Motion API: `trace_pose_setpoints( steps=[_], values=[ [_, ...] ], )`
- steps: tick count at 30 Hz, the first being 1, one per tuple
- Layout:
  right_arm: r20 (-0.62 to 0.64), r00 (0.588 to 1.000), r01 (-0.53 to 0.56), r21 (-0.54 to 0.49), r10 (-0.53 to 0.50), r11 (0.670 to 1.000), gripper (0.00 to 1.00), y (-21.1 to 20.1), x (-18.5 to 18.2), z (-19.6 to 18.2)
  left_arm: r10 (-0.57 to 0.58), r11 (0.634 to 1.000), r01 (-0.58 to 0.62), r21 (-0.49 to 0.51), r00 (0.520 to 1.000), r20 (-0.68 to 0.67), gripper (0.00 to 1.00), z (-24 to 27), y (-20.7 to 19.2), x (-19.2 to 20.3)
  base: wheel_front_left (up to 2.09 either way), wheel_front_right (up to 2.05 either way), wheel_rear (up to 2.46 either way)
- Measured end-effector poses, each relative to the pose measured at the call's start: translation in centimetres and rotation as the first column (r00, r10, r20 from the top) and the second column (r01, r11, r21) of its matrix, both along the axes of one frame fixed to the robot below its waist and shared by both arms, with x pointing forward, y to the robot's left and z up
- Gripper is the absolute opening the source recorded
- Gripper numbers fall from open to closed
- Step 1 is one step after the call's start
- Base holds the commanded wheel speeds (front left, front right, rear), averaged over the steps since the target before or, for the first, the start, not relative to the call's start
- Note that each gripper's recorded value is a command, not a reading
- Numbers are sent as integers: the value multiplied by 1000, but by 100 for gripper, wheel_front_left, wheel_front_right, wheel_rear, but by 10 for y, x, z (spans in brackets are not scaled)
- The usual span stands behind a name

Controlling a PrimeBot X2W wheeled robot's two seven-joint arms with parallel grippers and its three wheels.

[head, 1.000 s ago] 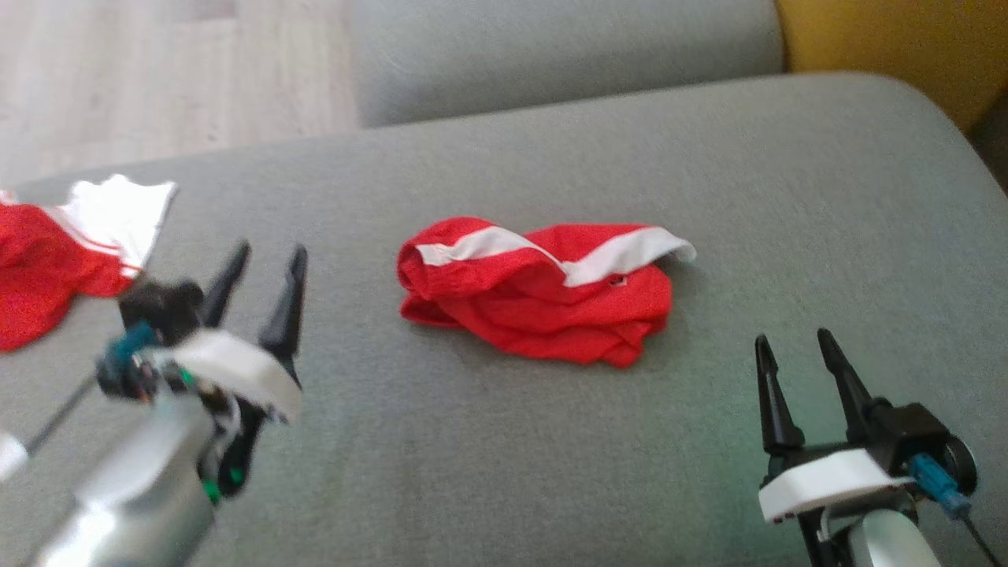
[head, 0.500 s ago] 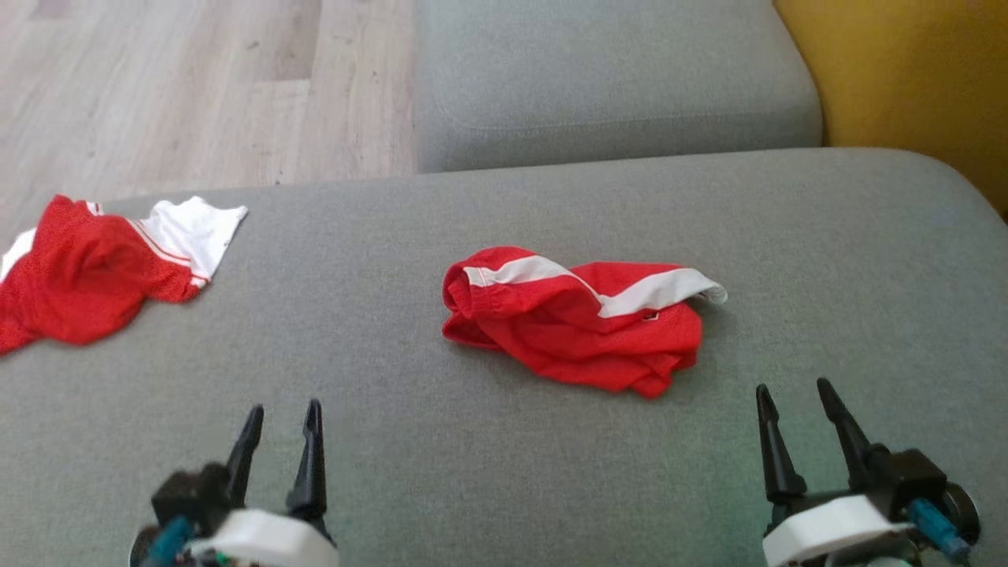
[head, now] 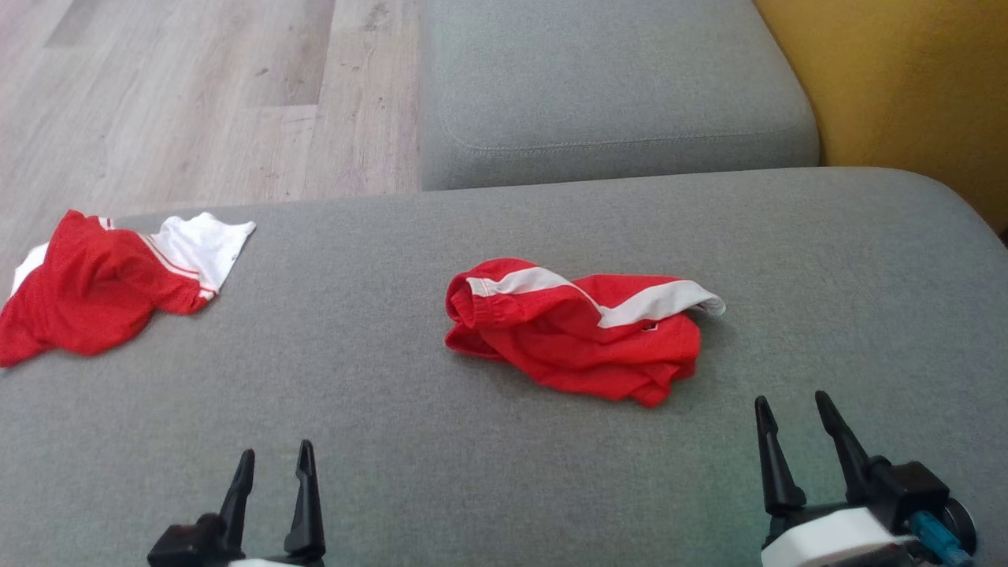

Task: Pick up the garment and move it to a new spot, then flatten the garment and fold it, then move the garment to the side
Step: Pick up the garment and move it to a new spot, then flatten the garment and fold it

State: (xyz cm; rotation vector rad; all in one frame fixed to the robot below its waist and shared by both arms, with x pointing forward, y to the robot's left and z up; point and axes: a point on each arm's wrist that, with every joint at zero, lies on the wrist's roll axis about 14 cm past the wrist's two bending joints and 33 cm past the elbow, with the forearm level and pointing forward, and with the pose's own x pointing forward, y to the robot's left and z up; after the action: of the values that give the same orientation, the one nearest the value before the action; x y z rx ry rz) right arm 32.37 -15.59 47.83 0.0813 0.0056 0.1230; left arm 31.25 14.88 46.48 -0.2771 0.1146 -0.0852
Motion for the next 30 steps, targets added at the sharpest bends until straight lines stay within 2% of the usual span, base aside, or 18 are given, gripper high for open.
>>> trace_pose_setpoints(
  steps=[30],
  values=[
    [-49, 999, -3, -1, 3, 1000, 100, 1, 1, -15, -15, 1000, 15, 11, 1000, -20, 100, -10, -3, 2, 0, 0, 0]
  ],
)
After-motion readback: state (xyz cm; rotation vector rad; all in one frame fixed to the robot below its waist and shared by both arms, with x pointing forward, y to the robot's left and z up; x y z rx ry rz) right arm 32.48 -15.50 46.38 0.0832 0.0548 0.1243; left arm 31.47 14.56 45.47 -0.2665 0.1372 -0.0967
